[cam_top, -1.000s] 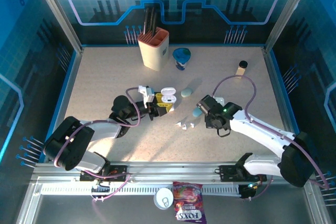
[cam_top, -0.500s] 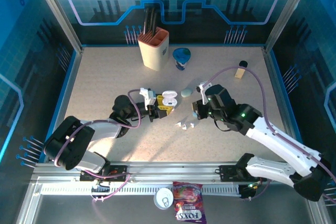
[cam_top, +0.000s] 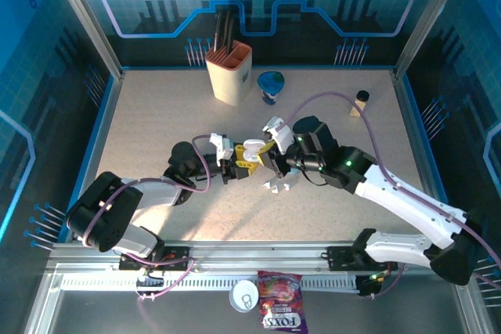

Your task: Insert wireless bluetooth earbuds into charging case

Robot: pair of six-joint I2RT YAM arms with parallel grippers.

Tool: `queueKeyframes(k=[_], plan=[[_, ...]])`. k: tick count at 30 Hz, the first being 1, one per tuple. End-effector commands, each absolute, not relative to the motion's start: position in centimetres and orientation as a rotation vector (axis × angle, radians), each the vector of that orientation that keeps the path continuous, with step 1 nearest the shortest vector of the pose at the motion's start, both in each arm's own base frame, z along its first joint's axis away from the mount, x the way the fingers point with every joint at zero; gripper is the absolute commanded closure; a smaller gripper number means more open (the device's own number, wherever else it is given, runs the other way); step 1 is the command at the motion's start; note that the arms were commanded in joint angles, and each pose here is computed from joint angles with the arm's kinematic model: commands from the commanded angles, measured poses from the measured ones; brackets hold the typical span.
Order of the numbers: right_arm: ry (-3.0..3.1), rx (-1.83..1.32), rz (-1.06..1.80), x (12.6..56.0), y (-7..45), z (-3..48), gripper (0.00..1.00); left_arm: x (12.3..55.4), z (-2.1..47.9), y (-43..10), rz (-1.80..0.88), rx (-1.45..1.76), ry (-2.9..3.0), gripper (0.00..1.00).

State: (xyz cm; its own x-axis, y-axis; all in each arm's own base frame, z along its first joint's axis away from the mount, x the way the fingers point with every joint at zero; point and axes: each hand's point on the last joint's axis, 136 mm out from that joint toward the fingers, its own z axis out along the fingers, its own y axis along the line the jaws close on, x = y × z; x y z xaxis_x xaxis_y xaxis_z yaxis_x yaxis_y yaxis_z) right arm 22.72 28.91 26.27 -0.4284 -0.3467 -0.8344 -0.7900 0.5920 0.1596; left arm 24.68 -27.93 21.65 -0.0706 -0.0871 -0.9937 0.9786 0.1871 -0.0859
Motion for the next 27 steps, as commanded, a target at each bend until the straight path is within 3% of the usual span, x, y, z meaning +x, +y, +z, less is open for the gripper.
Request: queueKeyframes(k=[1,18,22,27], plan=[[1.953,-0.941,0.719,22.7,30.0,27.7,0.87,24.0,22.2,-27.9,-1.160,1.009,1.239,0.77],[2.045,-0.924,0.663,23.5,29.9,24.6,0.87,24.0,22.7,-27.8,-1.148,0.999,1.225,0.77],[2.056,-0.950,0.668,23.1,29.9,24.5,0.78,24.1,22.9,-27.8,-1.146,0.989,1.226,0.77],[1.988,-0.869,0.661,23.3,28.6,27.3,0.53,24.2,22.9,-27.7,-1.139,0.986,1.227,0.77]])
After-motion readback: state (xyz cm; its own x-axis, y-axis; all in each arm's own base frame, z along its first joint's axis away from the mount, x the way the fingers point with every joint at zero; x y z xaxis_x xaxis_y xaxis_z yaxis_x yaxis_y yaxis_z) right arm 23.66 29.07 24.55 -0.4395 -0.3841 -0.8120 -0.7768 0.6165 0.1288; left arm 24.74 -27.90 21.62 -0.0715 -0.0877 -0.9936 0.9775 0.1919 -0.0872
